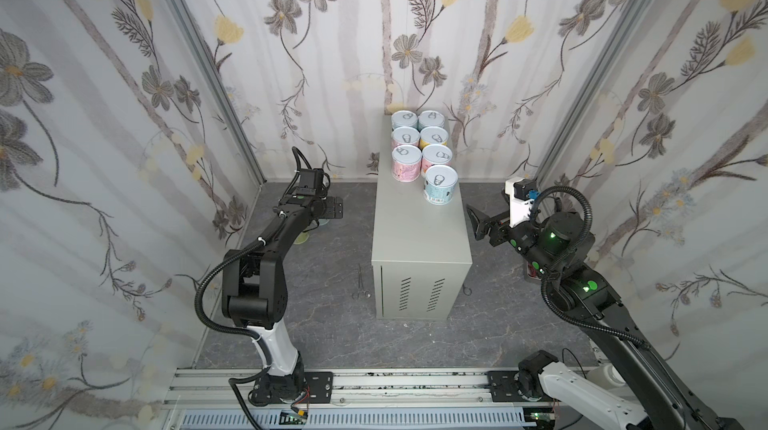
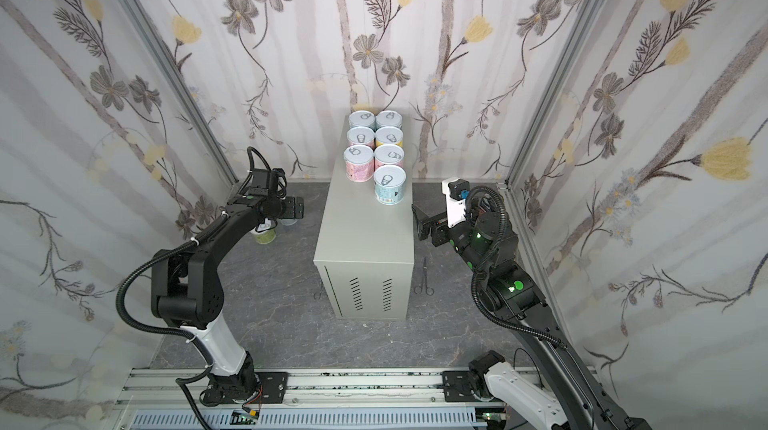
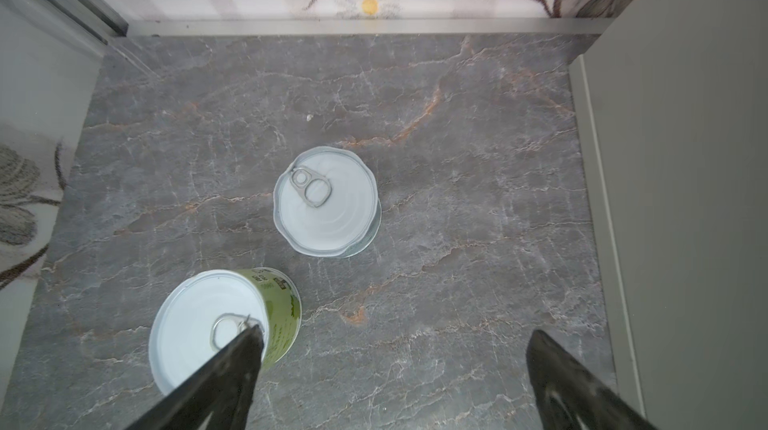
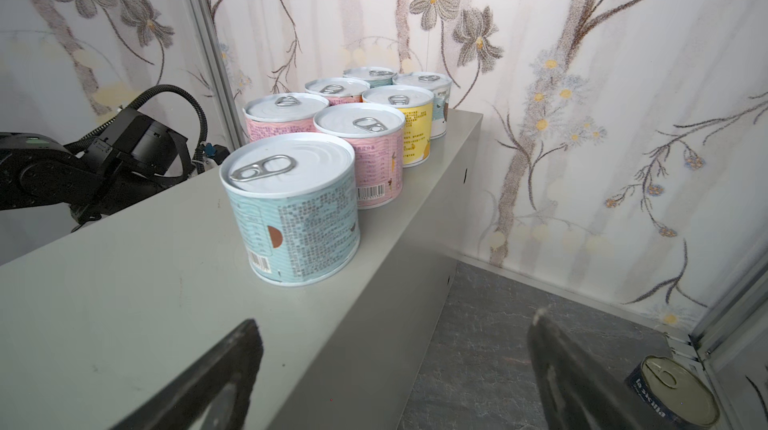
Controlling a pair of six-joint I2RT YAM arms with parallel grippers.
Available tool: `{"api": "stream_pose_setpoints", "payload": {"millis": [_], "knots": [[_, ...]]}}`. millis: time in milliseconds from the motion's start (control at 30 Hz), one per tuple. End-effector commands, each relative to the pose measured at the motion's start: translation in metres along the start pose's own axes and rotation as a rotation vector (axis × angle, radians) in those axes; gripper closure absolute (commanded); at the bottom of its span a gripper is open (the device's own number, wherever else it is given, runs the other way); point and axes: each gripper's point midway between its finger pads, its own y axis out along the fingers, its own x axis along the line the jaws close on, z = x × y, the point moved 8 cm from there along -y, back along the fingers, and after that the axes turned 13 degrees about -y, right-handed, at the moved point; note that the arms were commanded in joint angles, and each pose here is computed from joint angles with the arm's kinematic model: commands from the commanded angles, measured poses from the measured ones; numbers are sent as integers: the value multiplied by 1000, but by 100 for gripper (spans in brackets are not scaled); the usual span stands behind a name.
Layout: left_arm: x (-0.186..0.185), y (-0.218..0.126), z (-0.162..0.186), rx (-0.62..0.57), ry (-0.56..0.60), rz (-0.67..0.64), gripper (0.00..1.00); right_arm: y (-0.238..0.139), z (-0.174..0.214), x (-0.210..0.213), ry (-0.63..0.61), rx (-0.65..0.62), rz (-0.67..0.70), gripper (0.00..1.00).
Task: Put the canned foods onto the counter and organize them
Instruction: 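Close the left gripper on the green-labelled floor can while the right hovers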
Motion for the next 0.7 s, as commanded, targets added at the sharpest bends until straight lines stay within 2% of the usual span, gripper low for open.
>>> {"api": "stream_pose_setpoints", "payload": {"millis": [0,267,667], "knots": [[2,12,-7,-1,-29,-33,0,0,1,0,8,-6,-19,0],[18,51,-20,47,-39,-66,0,16,1,-5,-3,17,-36,0],[37,80,-21,92,-43,-105,0,35,-1,-8,16,19,-57,0]]}}
